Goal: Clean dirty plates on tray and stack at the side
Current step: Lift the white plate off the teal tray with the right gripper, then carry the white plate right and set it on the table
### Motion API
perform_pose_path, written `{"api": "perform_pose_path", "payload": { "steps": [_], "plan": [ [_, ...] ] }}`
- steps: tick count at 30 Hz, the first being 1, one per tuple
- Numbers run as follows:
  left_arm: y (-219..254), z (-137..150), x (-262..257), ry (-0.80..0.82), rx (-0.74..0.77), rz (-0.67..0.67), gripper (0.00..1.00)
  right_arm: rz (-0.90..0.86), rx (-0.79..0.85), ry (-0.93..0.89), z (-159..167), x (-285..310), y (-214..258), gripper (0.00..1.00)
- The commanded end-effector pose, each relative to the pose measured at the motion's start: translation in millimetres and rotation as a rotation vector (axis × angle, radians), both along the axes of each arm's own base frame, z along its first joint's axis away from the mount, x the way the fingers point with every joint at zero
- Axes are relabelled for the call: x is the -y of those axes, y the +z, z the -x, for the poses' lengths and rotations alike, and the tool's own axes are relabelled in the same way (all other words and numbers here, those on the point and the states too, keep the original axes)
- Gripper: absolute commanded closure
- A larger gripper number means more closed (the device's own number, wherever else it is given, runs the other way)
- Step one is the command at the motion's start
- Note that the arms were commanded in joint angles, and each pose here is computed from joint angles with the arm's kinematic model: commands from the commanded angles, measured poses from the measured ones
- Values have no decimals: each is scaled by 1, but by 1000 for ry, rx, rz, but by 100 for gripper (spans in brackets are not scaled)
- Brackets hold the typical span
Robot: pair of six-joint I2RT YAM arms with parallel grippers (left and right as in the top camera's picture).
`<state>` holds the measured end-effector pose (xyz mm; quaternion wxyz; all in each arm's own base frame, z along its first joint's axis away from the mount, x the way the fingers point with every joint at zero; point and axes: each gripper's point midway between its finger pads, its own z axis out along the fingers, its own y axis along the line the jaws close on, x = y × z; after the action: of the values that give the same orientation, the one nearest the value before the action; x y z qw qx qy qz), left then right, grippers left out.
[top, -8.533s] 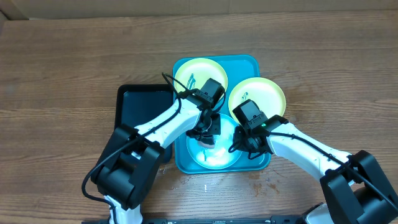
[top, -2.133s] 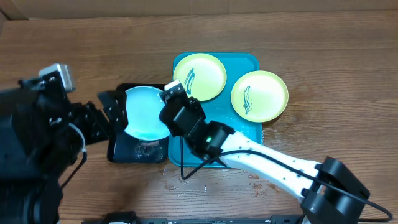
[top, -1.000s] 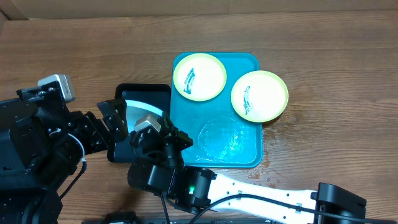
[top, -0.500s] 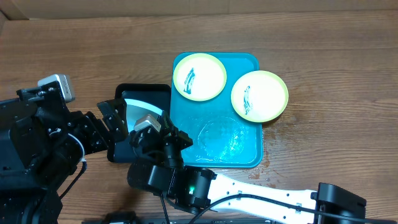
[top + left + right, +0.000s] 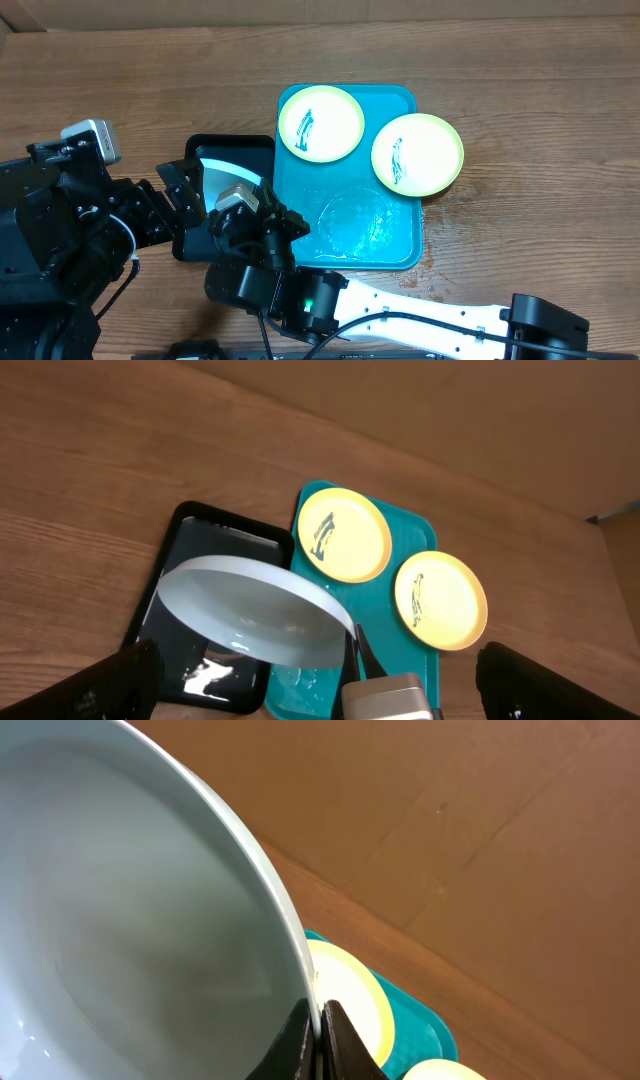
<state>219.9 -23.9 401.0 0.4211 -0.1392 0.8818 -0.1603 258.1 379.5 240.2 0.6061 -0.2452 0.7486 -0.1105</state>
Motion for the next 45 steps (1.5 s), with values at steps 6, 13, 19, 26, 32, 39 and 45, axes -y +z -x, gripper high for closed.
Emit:
{"api": "perform_pose_path", "payload": {
  "steps": [6, 13, 19, 26, 32, 39, 45],
  "plan": [
    [6, 2, 1, -12, 19, -6, 0, -104, 29, -38, -4, 7, 31, 96],
    [6, 1, 1, -12, 19, -5, 0, -320, -135, -109, -27, 24, 1, 96],
    [6, 2, 1, -12, 19, -6, 0, -591, -547, -104, -59, 56, -25, 96],
    [6, 1, 1, -12, 19, -5, 0, -903, -723, -146, -92, 178, 28, 96],
    [6, 2, 1, -12, 19, -6, 0, -1028, -718, -680, -84, 364, -1, 96],
    [6, 1, 1, -12, 19, -5, 0, -1075, -801, -1283, -23, 524, -86, 96],
    [6, 1, 1, -12, 19, -5, 0, -1077, -1066, -1446, 10, 531, -170, 96]
  ]
}}
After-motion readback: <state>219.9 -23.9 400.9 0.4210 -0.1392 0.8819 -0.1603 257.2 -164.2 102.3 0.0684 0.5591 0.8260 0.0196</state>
